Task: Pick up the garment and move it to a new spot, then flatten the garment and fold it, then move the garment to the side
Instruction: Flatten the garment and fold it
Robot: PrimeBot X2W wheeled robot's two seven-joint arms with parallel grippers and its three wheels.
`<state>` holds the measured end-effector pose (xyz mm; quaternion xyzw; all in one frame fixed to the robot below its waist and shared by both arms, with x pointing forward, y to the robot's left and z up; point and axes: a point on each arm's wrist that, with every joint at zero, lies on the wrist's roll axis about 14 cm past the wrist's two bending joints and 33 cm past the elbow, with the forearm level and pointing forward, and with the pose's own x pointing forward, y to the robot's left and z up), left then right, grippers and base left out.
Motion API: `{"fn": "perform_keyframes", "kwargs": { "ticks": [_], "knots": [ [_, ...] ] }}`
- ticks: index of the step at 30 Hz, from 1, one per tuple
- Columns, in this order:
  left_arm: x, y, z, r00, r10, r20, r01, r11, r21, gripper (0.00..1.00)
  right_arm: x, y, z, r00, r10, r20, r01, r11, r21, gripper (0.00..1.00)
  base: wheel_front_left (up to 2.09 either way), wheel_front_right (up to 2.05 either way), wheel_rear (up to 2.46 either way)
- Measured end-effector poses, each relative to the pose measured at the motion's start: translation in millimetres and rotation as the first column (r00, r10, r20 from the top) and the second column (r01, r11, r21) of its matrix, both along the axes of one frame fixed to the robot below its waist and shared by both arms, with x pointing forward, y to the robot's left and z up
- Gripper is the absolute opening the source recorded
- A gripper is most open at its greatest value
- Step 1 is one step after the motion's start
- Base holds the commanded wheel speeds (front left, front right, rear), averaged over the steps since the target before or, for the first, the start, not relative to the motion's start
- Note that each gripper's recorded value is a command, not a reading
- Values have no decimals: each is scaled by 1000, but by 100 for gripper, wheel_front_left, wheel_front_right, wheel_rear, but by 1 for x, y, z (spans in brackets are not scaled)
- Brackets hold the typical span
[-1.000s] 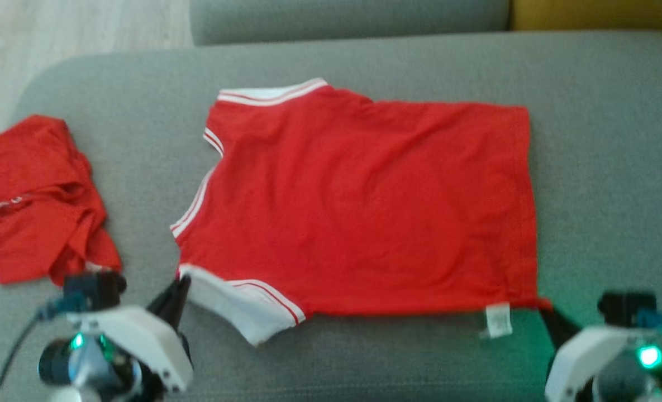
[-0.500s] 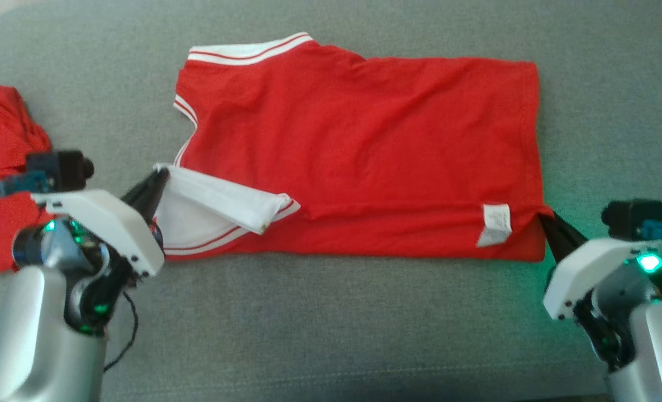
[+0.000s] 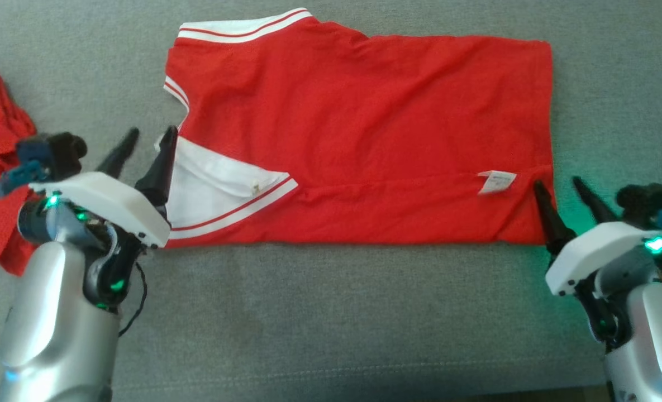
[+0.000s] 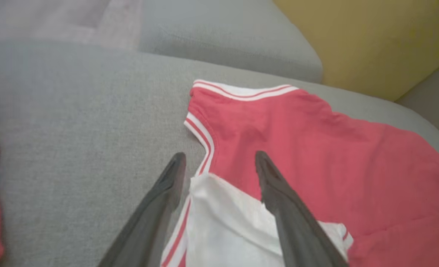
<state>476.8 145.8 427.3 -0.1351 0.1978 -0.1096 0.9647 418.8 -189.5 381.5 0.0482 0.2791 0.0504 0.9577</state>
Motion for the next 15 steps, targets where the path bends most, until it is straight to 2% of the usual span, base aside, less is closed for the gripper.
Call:
{"fn": "perform_keyframes", "kwargs": {
  "ticks": [3,7,11,15],
  "knots": [
    [4,6,15,991,42,124,-46,999,29,100,6,0,13,995,-31,93,30,999,12,100,0,0,0],
    [-3,16,34,953,105,285,-133,988,82,100,3,1,38,969,-37,246,42,999,-15,100,0,0,0],
    [-25,20,31,936,140,324,-185,976,112,100,-8,6,54,941,-32,336,43,999,-26,100,0,0,0],
    [-45,19,33,928,160,337,-208,972,112,100,-21,11,64,928,-25,372,36,999,-25,100,0,0,0]
  ]
}}
